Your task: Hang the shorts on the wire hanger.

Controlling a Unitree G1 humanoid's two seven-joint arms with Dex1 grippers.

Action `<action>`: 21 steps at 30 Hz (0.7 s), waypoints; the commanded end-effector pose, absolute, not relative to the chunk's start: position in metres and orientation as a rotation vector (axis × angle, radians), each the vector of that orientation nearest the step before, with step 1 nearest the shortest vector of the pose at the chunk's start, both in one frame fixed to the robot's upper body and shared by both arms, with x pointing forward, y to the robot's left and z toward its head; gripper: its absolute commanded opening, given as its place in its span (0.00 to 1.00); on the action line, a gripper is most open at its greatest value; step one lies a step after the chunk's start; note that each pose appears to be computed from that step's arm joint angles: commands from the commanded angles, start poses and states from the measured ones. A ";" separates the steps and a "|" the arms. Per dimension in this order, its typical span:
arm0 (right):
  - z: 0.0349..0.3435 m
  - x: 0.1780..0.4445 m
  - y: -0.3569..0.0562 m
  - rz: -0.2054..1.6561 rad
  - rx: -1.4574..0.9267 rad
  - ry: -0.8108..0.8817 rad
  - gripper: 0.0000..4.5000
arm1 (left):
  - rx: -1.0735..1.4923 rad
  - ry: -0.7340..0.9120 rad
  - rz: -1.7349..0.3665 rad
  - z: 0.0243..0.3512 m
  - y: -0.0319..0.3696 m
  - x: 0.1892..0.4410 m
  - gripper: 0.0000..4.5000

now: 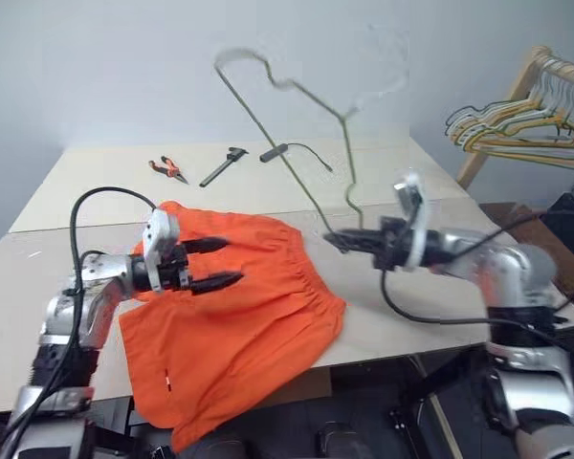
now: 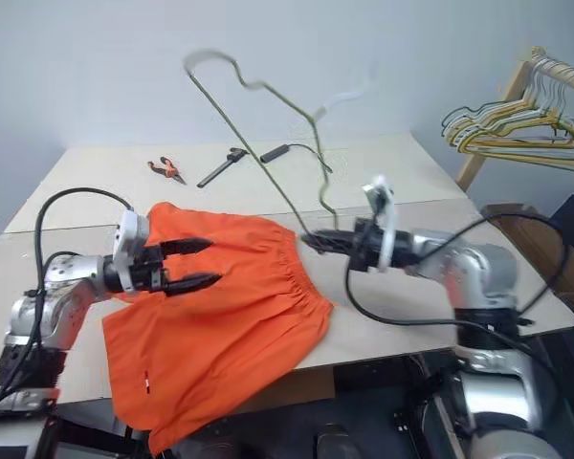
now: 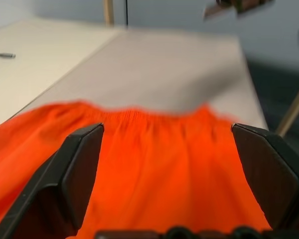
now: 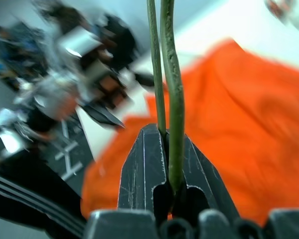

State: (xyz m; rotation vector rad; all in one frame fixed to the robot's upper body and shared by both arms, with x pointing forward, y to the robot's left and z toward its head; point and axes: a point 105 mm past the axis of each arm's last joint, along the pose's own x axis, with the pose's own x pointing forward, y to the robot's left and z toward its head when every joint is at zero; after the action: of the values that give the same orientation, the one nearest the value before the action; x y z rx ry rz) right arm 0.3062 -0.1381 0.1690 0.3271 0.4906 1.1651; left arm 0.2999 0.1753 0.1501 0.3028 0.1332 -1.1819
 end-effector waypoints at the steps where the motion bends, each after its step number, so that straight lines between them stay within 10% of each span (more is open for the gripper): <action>1: 0.169 0.287 -0.161 1.176 0.330 0.586 0.00 | 0.546 0.136 -1.246 0.152 0.174 0.286 0.99; 21: 0.086 0.256 -0.244 0.894 0.579 1.152 0.00 | 0.649 0.192 -1.358 0.145 0.172 0.259 0.99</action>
State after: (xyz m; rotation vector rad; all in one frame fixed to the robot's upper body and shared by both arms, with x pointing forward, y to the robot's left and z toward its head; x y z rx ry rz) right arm 0.2502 -0.2444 0.0739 0.5737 1.1924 0.8631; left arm 0.2603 0.1747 0.1399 0.6148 0.2154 -1.3462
